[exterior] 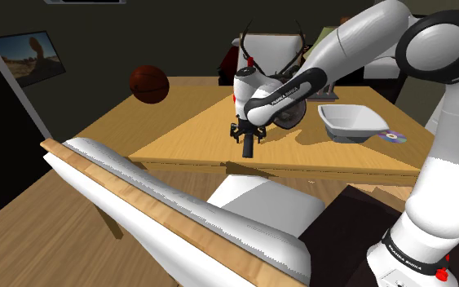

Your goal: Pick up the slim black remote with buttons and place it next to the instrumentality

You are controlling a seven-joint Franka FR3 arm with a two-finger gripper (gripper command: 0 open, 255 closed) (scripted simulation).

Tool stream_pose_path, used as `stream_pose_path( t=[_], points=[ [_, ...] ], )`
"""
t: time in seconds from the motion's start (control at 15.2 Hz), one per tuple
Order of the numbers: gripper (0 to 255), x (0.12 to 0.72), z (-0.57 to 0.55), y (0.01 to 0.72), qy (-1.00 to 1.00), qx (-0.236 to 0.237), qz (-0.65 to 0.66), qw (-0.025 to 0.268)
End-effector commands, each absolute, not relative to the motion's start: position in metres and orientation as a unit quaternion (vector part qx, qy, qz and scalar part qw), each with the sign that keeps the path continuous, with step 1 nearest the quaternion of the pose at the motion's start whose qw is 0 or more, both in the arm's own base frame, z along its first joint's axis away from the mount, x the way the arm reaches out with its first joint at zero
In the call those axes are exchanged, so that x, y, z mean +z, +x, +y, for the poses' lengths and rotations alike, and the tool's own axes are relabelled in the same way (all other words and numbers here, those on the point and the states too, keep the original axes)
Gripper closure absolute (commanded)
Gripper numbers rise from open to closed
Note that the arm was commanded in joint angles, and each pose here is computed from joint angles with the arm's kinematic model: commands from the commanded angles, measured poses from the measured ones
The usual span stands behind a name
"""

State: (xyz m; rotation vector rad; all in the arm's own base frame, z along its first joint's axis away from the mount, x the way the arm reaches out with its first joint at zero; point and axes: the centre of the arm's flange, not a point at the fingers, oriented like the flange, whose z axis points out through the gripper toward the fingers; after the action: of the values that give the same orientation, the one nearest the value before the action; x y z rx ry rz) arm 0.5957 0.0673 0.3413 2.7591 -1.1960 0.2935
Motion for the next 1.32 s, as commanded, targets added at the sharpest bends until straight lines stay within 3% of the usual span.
stream_pose_path(
  t=[0.0,0.33,0.4,1.25],
  points=[
    [0,0.34,0.067,0.596,0.912,0.097,-0.395,0.06],
    [0,0.34,0.067,0.596,0.912,0.097,-0.395,0.06],
    [255,0.34,0.067,0.596,0.912,0.097,-0.395,0.06],
    [255,0.361,0.067,0.596,0.912,0.097,-0.395,0.06]
  ],
)
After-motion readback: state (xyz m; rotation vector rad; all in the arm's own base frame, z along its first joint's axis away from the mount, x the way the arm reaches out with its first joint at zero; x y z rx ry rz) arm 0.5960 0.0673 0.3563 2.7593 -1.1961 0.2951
